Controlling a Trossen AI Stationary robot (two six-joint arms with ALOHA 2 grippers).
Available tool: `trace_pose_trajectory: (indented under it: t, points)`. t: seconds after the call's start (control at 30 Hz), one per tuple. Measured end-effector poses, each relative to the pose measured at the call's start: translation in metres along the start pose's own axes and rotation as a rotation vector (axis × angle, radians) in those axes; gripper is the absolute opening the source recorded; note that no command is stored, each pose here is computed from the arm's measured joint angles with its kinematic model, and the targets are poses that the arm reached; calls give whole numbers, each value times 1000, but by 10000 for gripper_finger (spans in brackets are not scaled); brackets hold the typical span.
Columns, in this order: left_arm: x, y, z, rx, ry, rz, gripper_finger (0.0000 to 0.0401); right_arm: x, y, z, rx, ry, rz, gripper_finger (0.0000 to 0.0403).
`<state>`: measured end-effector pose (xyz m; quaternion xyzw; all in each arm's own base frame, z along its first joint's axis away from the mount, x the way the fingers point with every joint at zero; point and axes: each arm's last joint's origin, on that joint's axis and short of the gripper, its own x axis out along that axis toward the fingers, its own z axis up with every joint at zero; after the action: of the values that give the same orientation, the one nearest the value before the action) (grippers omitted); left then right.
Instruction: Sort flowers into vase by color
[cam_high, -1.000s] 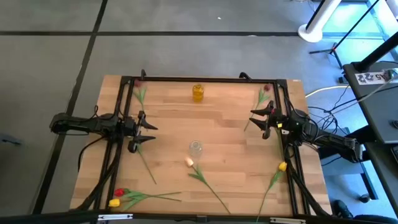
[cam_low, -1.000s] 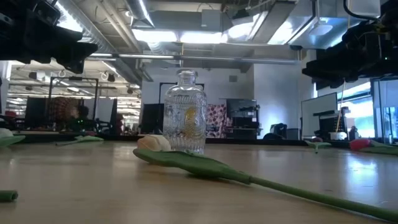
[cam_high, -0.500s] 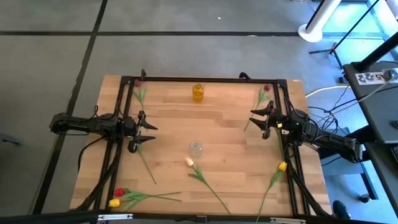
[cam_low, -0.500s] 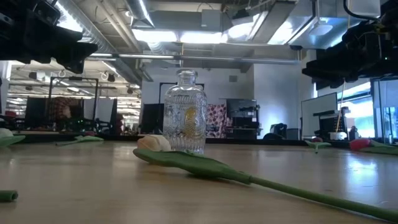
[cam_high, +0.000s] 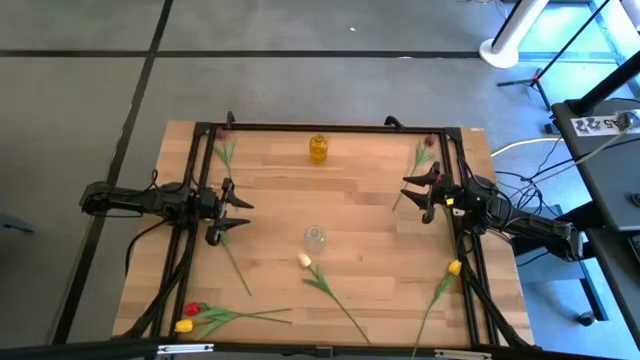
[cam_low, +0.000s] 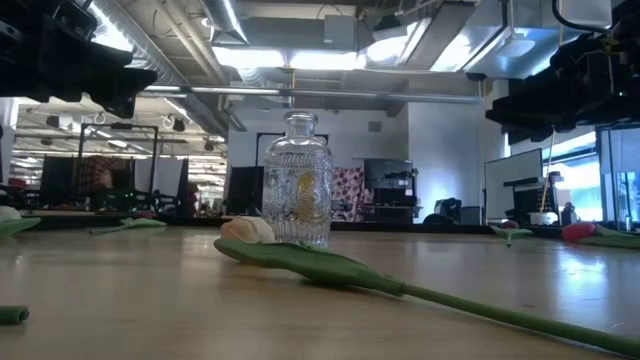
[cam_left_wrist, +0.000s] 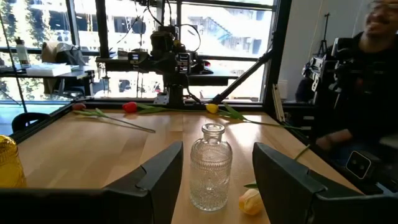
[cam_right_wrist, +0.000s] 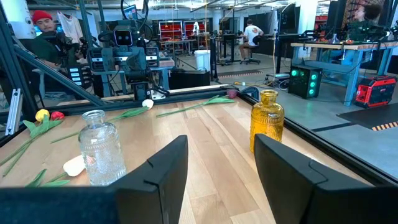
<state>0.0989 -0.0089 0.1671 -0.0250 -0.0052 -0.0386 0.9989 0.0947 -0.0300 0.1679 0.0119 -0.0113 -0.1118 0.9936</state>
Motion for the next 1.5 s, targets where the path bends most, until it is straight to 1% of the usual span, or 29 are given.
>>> trace_pose_trajectory:
  t: [0.6, 0.63, 0.73, 0.8, 0.87, 0.9, 0.93, 0.97, 1.03, 1.07, 1.1, 1.17, 1.33, 1.4, 1.5]
  points:
    - [0, 0, 0, 0, 0, 0, 190, 0, 0, 0, -3, 0, -1, 183]
    - [0, 0, 0, 0, 0, 0, 190, 0, 0, 0, -26, -2, -1, 183]
    - [0, 0, 0, 0, -1, 0, 190, 0, -1, 0, -152, -4, -25, 183]
    - [0, 0, 0, 0, 0, 0, 190, 0, -1, 0, -181, 0, -37, 183]
    - [0, 0, 0, 0, 0, 0, 190, 0, -1, 0, -183, 2, -37, 183]
    - [0, 0, 0, 0, 0, 0, 190, 0, -1, 0, -174, 1, -37, 183]
    - [0, 0, 0, 0, -1, 0, 190, 0, -1, 0, -140, -3, -28, 183]
    - [0, 0, 0, 0, 0, 0, 190, 0, 0, 1, -75, -8, -6, 183]
    - [0, 0, 0, 0, 0, 0, 190, 0, 2, 1, 132, -4, 61, 183]
    - [0, 0, 0, 0, 0, 0, 190, 0, 2, 1, 214, 1, 77, 183]
    - [0, 0, 0, 0, 0, 0, 190, 0, 2, 1, 259, 3, 78, 183]
    - [0, 0, 0, 0, 0, 0, 190, 0, 1, 3, 277, -21, 49, 183]
    - [0, 0, 0, 0, 0, 0, 190, -1, 0, 13, 316, -136, 1, 183]
    - [0, 0, 0, 0, 0, 0, 190, 0, 0, 17, 308, -173, 6, 183]
    - [0, 0, 0, 0, 0, 0, 190, 3, -1, 18, 287, -183, -15, 183]
